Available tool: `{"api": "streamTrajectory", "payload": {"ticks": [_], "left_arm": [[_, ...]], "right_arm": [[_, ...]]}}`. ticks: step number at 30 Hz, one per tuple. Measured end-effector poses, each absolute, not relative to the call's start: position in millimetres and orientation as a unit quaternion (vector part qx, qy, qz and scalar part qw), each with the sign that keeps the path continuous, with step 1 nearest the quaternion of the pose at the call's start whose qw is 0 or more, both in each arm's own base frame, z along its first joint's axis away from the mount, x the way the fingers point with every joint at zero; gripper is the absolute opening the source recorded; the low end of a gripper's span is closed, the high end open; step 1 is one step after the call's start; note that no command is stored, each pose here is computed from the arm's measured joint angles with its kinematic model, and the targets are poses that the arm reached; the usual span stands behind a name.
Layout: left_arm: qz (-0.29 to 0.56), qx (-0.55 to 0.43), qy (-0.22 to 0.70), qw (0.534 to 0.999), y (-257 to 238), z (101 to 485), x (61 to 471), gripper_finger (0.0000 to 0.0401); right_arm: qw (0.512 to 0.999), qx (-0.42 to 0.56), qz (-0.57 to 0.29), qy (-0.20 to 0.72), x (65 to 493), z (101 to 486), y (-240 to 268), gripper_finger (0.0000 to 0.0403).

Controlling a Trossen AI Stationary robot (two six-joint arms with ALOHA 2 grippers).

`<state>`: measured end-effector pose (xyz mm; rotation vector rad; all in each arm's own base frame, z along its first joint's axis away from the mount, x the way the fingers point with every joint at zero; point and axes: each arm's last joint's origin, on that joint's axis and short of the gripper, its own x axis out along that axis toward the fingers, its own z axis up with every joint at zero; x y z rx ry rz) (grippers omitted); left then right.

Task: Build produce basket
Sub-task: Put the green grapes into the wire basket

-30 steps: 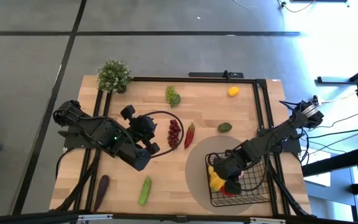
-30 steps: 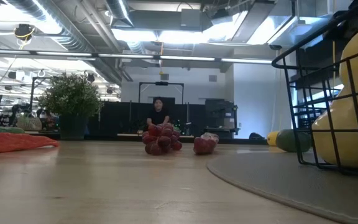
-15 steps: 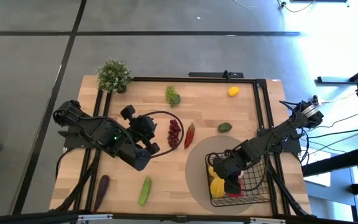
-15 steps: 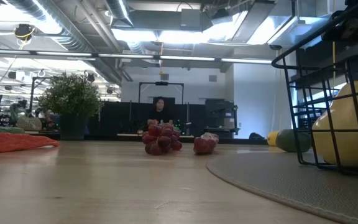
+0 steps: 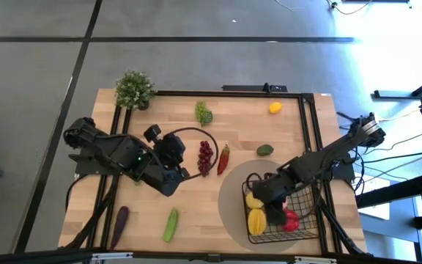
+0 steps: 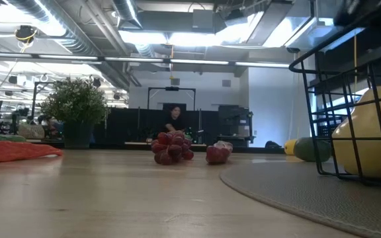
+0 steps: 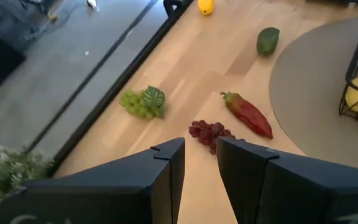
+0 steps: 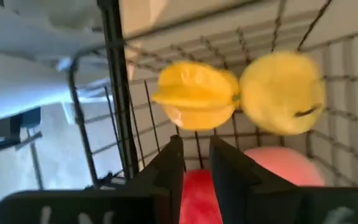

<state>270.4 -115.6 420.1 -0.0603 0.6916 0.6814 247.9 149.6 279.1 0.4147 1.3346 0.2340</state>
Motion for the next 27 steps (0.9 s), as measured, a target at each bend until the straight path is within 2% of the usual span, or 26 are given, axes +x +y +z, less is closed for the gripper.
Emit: {"api": "streamTrajectory", "payload": {"ticks": [5,11,16,22,27], "left_arm": [[0.343,-0.084,0.338,0.872,-104.7,418.8,275.0,0.0084],[0.344,-0.141,0.369,0.852,-88.1,416.4,281.1,0.0084],[0.349,-0.179,0.39,0.833,-70.0,415.0,286.6,0.0084],[0.348,-0.227,0.425,0.804,-35.9,413.1,293.5,0.0084],[0.33,-0.277,0.45,0.782,-16.0,411.9,296.0,0.0084]], "right_arm": [[0.809,0.17,0.096,0.554,242.9,307.6,142.8,0.0069],[0.837,0.143,0.056,0.525,227.5,329.5,129.9,0.0069],[0.874,0.132,0.02,0.466,213.3,356.3,117.3,0.0069],[0.92,0.122,-0.053,0.369,190.1,383.9,96.6,0.0069],[0.939,0.125,-0.123,0.297,173.3,398.6,81.5,0.0069]]}}
